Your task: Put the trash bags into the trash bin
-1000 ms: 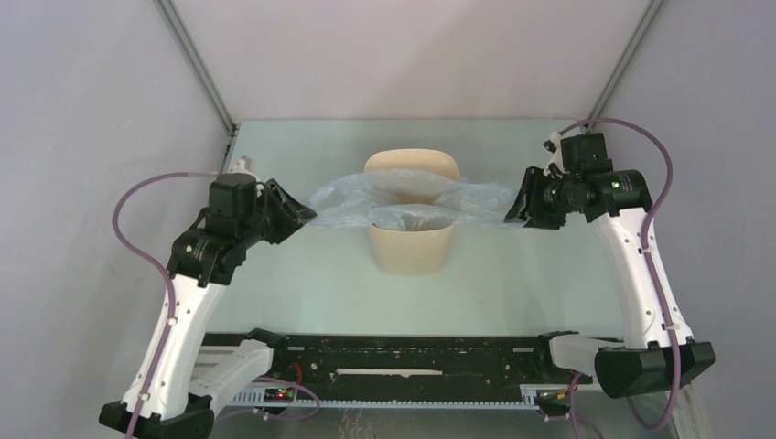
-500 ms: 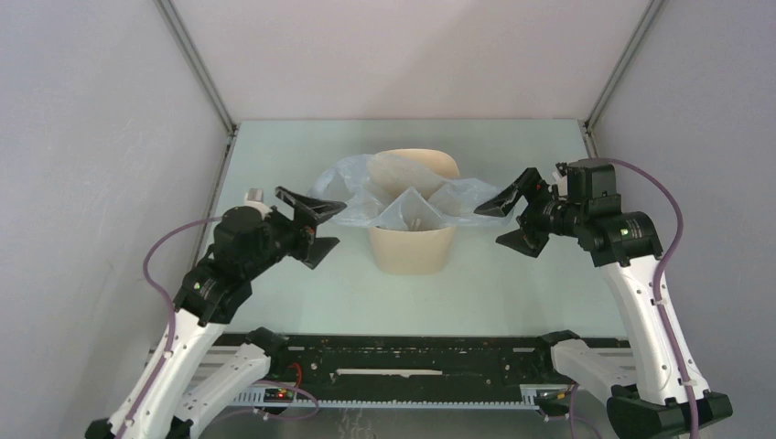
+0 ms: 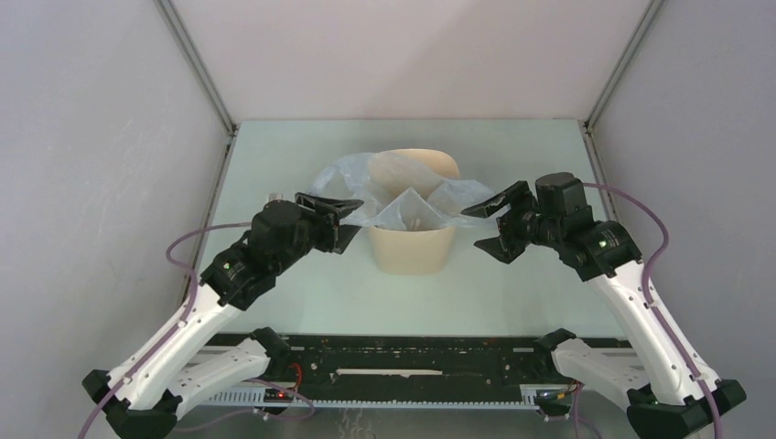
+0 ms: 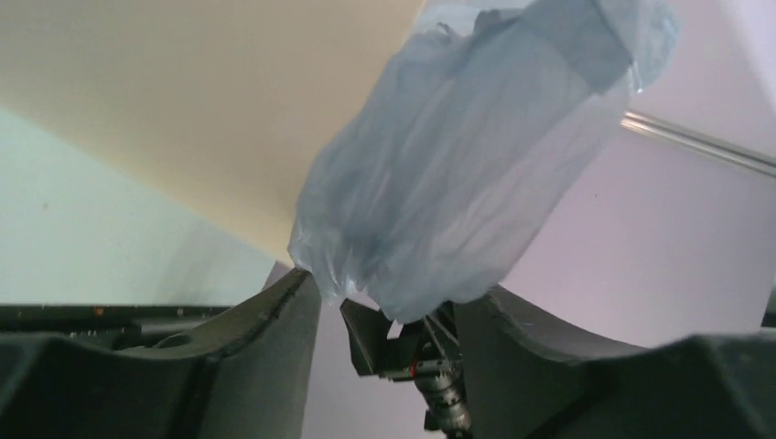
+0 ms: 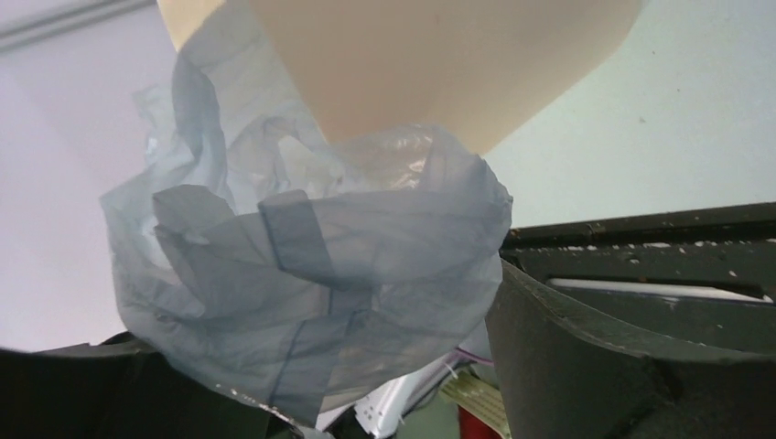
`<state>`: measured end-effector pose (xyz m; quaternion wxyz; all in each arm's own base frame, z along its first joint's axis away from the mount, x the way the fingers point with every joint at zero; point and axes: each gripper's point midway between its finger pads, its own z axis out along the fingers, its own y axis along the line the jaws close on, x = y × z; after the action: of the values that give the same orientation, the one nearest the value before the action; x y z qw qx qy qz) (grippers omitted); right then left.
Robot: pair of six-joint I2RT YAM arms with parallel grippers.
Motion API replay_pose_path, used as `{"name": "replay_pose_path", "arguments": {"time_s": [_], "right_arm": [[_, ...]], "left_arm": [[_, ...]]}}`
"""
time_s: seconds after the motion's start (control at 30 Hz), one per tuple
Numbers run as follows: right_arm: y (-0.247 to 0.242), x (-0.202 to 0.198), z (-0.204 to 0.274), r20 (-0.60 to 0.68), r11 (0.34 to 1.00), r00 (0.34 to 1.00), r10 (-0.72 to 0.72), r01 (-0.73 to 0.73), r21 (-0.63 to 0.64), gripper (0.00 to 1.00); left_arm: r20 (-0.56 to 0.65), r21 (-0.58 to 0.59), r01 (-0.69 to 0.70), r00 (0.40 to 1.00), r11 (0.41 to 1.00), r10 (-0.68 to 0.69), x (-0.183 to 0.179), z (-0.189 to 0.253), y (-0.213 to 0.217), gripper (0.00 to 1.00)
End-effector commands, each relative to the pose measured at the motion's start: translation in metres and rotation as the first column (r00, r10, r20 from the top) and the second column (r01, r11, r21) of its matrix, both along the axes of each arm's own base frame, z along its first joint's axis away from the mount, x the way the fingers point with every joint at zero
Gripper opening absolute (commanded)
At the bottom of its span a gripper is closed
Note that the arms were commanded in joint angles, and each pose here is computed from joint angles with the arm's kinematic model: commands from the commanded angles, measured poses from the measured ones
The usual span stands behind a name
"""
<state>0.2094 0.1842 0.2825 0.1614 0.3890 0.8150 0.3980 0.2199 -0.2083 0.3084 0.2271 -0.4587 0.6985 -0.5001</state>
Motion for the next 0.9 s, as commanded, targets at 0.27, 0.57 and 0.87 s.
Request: {"name": "replay_pose_path", "arguments": {"time_s": [0.27, 0.57, 0.87], "right_arm": [[0.002, 0.041, -0.004, 0.045, 0.99, 0.989, -0.141, 0.141, 0.007, 0.5], [0.0, 0.022, -0.008, 0.105, 0.996, 0.992, 0.065, -0.058, -0.069, 0.0], [-0.011, -0.004, -0.023, 0.151, 0.939, 0.932, 0.328, -0.305, -0.159, 0.0]], "left_arm": [[0.027, 0.116, -0.15, 0.989, 0.982, 0.147, 0.028, -0.019, 0.025, 0.29], [0.131, 0.296, -0.06, 0.991, 0.953, 0.022, 0.021, -0.005, 0.041, 0.0], [0.097, 0.243, 0.128, 0.983, 0.962, -0.155, -0.01, -0.037, 0.02, 0.0]]}}
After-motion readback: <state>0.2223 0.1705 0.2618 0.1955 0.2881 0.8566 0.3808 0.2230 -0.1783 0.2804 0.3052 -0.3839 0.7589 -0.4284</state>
